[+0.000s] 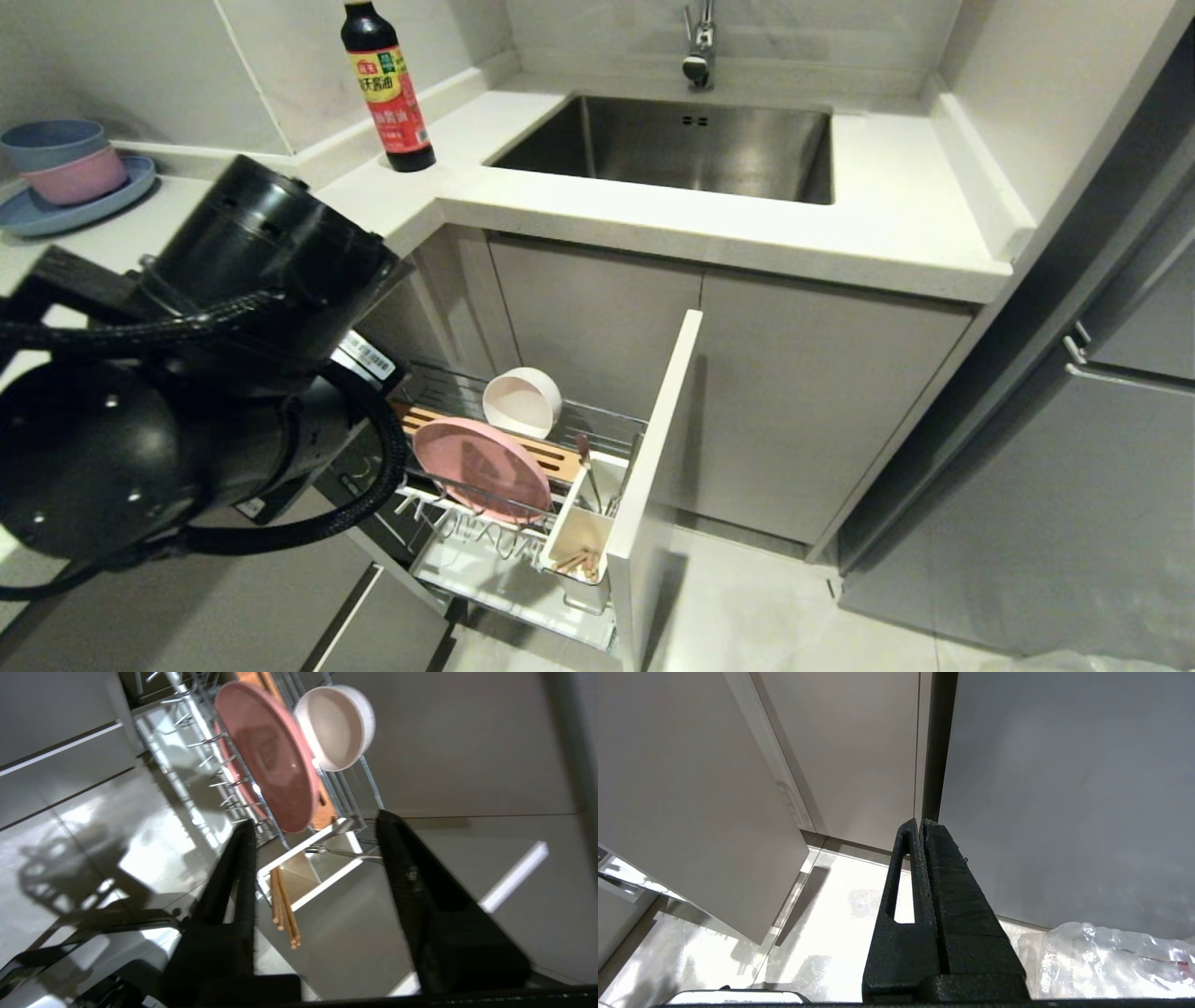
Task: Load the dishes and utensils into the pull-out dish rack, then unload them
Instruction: Take the plate out of the cupboard
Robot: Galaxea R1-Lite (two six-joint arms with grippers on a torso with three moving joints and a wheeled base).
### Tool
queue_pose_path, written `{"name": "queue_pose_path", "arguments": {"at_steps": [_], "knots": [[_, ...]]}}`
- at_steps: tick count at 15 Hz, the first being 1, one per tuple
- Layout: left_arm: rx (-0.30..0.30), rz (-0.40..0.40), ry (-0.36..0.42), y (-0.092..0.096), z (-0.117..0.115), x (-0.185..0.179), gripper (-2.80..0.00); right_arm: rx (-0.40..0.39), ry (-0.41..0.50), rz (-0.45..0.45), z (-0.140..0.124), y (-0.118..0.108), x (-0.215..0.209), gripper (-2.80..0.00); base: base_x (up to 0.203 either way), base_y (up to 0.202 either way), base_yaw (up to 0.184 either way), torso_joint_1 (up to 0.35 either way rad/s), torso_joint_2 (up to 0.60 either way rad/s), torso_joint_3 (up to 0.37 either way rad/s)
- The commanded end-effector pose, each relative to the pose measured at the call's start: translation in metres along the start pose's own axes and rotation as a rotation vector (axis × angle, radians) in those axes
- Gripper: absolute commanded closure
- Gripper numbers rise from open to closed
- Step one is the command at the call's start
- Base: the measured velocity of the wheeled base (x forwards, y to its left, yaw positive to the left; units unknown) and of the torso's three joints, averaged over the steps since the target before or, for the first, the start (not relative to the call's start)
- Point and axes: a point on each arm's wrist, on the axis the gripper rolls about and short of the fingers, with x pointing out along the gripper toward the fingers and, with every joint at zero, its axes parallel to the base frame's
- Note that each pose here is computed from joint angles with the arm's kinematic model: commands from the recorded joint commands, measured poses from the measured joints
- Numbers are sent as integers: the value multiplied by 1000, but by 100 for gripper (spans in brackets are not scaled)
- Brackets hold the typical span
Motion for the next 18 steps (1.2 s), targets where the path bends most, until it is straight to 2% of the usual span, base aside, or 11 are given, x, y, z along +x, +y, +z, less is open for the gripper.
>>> {"name": "queue_pose_path", "arguments": {"at_steps": [1, 3, 8, 10, 14, 18], "knots": [[14, 52, -7, -9, -11, 17, -280, 0, 1, 1, 0, 0, 0, 0, 0, 0, 0, 0, 0, 0], [-3, 79, -20, -15, -9, 28, -280, 0, 1, 2, 0, 0, 0, 0, 0, 0, 0, 0, 0, 0], [0, 173, -7, -19, -22, 63, -280, 0, -1, 0, 0, 0, 0, 0, 0, 0, 0, 0, 0, 0], [-5, 219, 42, -19, -25, 82, -280, 0, 2, 1, 0, 0, 0, 0, 0, 0, 0, 0, 0, 0], [-73, 280, 146, -21, -31, 121, -280, 0, 1, 0, 0, 0, 0, 0, 0, 0, 0, 0, 0, 0], [-89, 323, 184, -23, -43, 156, -280, 0, 1, 2, 0, 0, 0, 0, 0, 0, 0, 0, 0, 0]]}}
